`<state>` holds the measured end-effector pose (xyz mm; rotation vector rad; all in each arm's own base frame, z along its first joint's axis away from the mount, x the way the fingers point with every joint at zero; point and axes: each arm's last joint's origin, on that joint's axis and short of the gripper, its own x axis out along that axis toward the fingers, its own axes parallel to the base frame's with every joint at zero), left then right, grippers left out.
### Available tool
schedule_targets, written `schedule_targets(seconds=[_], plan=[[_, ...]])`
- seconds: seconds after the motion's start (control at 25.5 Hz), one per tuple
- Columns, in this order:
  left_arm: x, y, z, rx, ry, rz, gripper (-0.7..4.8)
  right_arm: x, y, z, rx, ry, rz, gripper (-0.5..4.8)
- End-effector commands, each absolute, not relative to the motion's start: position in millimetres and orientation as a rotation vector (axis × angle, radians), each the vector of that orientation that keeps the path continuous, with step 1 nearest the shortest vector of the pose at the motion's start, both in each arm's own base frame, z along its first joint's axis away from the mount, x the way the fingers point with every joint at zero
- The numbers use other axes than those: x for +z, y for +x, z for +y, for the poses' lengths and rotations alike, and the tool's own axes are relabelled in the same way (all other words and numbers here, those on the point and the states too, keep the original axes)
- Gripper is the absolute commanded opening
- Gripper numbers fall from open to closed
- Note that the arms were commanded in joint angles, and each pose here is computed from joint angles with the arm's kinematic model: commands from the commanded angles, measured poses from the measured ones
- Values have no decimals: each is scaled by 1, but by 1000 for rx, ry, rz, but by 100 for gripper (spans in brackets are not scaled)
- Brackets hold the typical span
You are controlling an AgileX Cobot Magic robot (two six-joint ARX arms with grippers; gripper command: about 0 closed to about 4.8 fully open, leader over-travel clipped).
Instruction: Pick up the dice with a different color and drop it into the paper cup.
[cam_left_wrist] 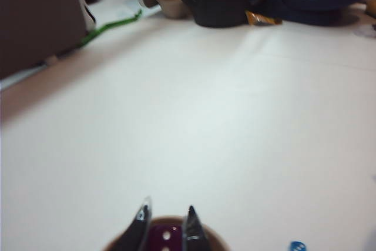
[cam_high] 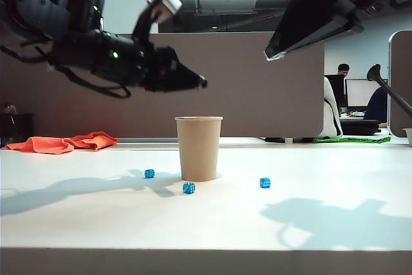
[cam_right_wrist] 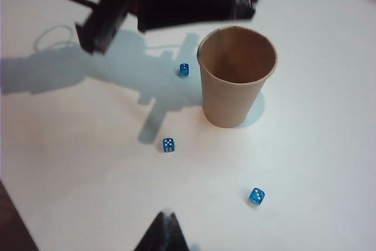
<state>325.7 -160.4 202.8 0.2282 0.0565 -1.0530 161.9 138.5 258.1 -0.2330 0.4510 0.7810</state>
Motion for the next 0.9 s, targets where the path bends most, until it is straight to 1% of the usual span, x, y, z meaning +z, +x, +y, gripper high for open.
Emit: schedule_targets(seconds=[0.04, 0.2, 0.28, 0.35, 0.39, 0.55, 0.67, 0.75, 0.79, 0.86, 0.9], plan=[[200, 327, -163, -1055, 230, 59, 19, 262, 162, 139, 782, -226, 424, -1], [198, 328, -162, -995, 239, 70, 28, 262, 162, 139, 783, -226, 424, -1], [198, 328, -162, -997, 238, 71, 35, 262, 162, 139, 783, -226, 425, -2], [198, 328, -162, -996, 238, 71, 95, 262, 162, 139, 782, -226, 425, -1], [198, 328, -162, -996, 238, 71, 139, 262, 162, 139, 783, -226, 425, -2], [198, 328, -162, -996, 238, 70, 141, 262, 162, 139, 783, -226, 425, -2], [198, 328, -162, -997, 238, 70, 194, 262, 162, 139, 783, -226, 425, -2], [198, 328, -162, -997, 238, 70, 195, 262, 162, 139, 782, -227, 425, -2], [198, 328, -162, -997, 238, 70, 207, 262, 162, 139, 782, -226, 425, -2], [198, 328, -162, -997, 238, 71, 257, 262, 162, 139, 783, -226, 425, -2], [198, 328, -162, -997, 238, 71, 273, 262, 162, 139, 783, -226, 425, -2]])
